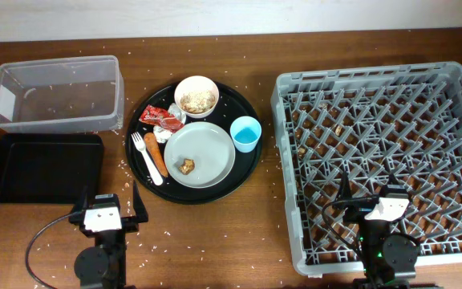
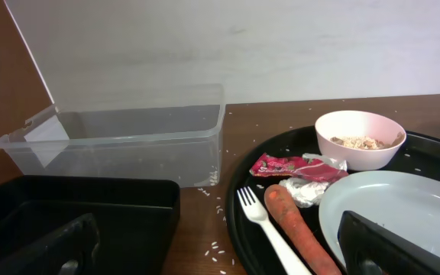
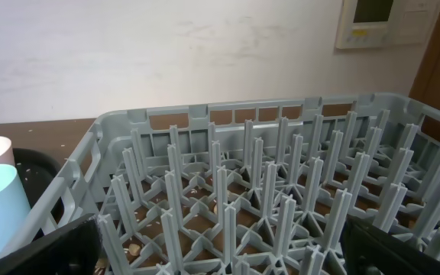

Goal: Sort waste into correct bins and load items into the dishwasher rack
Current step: 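Move both grippers from rest toward the serving tray, then grasp the light-blue cup with the right gripper and lift it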

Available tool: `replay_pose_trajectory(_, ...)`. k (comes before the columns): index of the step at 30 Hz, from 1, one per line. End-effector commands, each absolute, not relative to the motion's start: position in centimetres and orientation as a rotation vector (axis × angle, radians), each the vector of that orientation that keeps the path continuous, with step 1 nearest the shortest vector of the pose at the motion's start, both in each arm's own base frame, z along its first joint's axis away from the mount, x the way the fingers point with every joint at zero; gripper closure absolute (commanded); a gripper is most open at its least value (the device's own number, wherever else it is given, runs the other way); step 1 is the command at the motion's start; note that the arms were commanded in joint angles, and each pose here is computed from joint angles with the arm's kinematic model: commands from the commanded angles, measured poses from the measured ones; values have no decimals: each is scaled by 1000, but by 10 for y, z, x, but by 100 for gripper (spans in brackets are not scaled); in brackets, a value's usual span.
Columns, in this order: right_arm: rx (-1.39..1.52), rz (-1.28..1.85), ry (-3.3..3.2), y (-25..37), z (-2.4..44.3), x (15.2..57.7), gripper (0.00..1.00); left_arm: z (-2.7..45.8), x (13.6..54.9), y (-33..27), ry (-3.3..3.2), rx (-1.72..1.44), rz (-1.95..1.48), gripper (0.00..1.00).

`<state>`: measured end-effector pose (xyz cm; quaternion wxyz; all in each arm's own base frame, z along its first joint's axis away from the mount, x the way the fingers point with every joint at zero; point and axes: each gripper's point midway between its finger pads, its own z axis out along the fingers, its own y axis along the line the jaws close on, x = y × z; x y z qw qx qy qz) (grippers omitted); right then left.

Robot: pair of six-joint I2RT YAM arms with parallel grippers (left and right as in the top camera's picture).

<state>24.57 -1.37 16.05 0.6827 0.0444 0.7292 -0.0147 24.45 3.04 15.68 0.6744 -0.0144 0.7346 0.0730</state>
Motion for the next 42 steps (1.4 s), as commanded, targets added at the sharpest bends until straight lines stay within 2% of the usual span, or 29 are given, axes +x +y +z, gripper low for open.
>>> replay_pose_trajectory(1,105,-37,1640,-15,157,246,2,155,244,33,1660,-30,186,1)
replay_pose_trajectory(16,102,-45,1640,-16,157,246,2,155,244,33,1660,-30,186,1)
replay_pose_trajectory(19,107,-246,1631,-39,161,242,2,155,244,33,1660,-30,186,1)
replay_pose_trajectory(23,86,-171,1611,-28,165,244,2,155,245,24,1657,10,142,1)
replay_pose_trajectory(25,-49,-31,1529,2,185,247,2,158,245,19,1646,24,116,1)
replay_pose_trajectory(26,-143,64,1440,23,211,242,2,184,246,2,1537,111,45,1)
replay_pose_trajectory(27,-148,78,1410,26,228,238,2,198,245,0,1485,120,47,1)
replay_pose_trajectory(31,-218,148,1400,41,341,231,1,283,240,6,1464,91,78,1)
replay_pose_trajectory(34,-315,290,1594,64,379,267,2,330,272,4,1594,110,34,1)
replay_pose_trajectory(37,-327,393,1829,73,383,304,2,352,322,-12,1793,188,-115,1)
replay_pose_trajectory(38,-325,431,1911,76,379,314,2,349,343,-17,1913,202,-179,1)
replay_pose_trajectory(40,-334,526,2041,85,358,340,2,301,391,-47,2272,268,-309,1)
replay_pose_trajectory(41,-347,608,2112,93,334,352,2,244,422,-77,2453,332,-382,1)
replay_pose_trajectory(42,-339,624,2149,93,321,359,2,163,438,-123,2592,458,-578,1)
